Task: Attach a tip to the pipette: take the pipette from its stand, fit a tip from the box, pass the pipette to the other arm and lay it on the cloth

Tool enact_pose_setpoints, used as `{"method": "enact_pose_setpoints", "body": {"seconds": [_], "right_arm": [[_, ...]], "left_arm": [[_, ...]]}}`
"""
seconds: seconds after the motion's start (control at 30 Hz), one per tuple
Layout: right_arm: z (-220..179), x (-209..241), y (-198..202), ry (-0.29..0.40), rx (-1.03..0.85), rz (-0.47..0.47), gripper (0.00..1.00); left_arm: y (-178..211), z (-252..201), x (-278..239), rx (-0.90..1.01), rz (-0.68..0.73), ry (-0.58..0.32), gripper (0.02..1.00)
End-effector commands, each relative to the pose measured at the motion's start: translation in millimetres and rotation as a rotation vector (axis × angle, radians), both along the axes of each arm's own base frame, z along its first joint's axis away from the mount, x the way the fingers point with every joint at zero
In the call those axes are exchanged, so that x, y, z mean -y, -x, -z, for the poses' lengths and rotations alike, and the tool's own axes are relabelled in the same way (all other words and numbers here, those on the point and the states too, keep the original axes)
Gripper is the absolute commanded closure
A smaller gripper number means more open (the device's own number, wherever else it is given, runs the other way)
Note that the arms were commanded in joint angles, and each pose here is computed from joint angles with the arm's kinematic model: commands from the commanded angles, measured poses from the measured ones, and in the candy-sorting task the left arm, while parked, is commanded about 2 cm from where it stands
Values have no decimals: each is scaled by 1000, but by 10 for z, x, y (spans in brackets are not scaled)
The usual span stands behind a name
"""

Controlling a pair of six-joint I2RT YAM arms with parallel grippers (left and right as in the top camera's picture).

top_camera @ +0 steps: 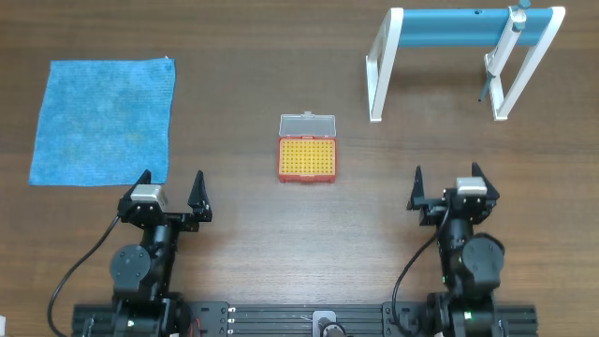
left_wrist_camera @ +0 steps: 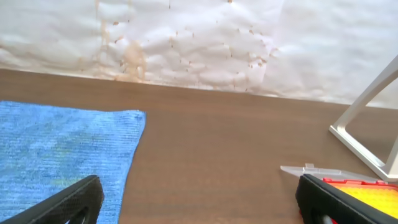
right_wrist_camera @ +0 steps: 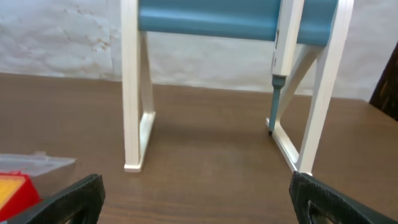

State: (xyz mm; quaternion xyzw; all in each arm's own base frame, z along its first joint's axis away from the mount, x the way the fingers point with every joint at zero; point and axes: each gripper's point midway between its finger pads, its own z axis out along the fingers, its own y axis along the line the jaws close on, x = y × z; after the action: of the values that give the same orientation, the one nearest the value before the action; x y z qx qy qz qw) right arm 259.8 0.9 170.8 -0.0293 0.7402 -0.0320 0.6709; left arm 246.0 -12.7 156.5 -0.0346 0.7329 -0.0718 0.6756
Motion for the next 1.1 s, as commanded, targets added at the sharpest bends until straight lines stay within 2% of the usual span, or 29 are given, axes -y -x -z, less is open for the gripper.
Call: {"method": "enact_pose_setpoints", "body": {"seconds": [0.03, 0.17, 0.23, 0.37, 0.43, 0.53, 0.6, 0.77, 0.93, 1.1], "right_arm": [[-537, 252, -384, -24, -66, 154, 27], [-869, 431, -909, 1, -223, 191, 27], [-852, 484, -1066, 29, -269, 108, 27], [-795, 731, -1132, -69, -262, -40, 27], [-748, 895, -1135, -62, -247, -94, 29], [-624, 1064, -1255, -20, -245, -87, 27], [-587, 1080, -1382, -18, -223, -115, 27], [-417, 1214, -1656, -25, -233, -119, 27], [-332, 1157, -1923, -8, -205, -153, 25], [-269, 1260, -2036, -52, -180, -109, 16]], "left_arm": [[2, 9, -21, -1, -11, -10, 23], [2, 9, -21, -1, -11, -11, 25], [2, 9, -21, -1, -11, -11, 23], [2, 9, -21, -1, -11, -11, 23], [2, 9, -21, -1, -11, -11, 23], [2, 9, -21, -1, -11, -11, 23], [2, 9, -21, -1, -11, -11, 20], [2, 9, -21, -1, -11, -11, 23], [2, 9, -21, -1, -11, -11, 23], [2, 9, -21, -1, -11, -11, 23]]}}
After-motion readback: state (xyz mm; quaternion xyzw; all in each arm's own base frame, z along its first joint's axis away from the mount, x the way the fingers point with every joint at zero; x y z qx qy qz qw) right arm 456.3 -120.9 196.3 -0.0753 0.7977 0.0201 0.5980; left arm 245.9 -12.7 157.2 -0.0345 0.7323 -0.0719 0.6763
